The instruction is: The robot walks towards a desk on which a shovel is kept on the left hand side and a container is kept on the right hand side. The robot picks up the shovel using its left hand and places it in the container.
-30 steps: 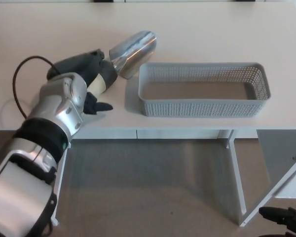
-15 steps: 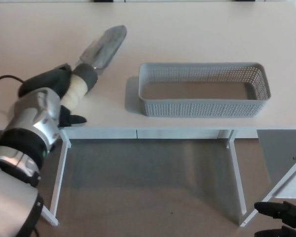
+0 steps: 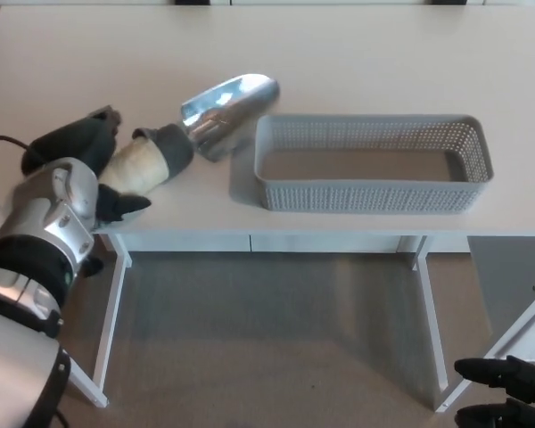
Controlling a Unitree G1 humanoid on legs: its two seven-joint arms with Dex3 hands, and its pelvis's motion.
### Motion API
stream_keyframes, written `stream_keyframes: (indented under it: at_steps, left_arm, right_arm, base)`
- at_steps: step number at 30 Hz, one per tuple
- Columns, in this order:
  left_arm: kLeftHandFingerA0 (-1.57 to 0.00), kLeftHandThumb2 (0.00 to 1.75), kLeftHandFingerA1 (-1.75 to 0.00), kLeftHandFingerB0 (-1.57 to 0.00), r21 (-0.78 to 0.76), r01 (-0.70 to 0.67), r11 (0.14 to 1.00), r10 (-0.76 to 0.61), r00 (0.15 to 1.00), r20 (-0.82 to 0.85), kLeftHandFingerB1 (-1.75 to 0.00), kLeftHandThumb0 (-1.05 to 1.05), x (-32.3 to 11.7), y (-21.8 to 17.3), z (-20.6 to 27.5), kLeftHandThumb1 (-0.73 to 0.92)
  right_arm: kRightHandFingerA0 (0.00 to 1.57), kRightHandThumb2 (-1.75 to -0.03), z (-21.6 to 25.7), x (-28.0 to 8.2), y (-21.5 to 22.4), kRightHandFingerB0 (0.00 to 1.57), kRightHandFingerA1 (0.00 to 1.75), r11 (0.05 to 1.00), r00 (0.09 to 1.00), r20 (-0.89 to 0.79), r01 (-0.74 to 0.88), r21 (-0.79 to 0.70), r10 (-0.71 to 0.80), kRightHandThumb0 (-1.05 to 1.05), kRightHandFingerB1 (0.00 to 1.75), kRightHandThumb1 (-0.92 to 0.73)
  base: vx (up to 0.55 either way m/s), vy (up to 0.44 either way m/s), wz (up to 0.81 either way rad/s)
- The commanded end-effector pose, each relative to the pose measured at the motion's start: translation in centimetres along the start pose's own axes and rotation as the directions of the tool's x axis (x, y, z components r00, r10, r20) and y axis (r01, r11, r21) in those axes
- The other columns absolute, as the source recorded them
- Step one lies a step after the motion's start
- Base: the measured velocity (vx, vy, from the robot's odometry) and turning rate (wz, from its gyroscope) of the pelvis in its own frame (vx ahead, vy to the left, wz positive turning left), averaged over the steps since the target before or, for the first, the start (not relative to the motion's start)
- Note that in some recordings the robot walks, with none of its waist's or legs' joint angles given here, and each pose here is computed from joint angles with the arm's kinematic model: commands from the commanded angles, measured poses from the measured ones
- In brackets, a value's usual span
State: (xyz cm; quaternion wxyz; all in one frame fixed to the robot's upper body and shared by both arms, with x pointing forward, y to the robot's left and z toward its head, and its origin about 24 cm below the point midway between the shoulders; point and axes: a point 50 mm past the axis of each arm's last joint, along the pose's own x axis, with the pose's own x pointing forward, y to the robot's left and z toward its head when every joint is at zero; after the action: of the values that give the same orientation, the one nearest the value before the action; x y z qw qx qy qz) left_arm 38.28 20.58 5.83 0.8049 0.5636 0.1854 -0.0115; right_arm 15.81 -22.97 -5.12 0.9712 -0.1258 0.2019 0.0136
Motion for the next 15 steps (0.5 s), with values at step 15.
stream_keyframes:
  at_steps: [15]
  left_arm:
    - [-1.0, 0.63, -0.55, -0.53, -0.097, 0.24, 0.966, -0.234, 0.97, 0.07, -0.37, -0.15, -0.4, -2.6, -0.9, 0.74]
  right_arm:
    - [0.74, -0.82, 0.8, 0.5, -0.3, 0.56, 0.72, 1.0, 0.999, 0.046, -0.009, -0.022, 0.01, -0.42, 0.61, -0.39]
  base:
    - [0.0, 0.0, 0.0]
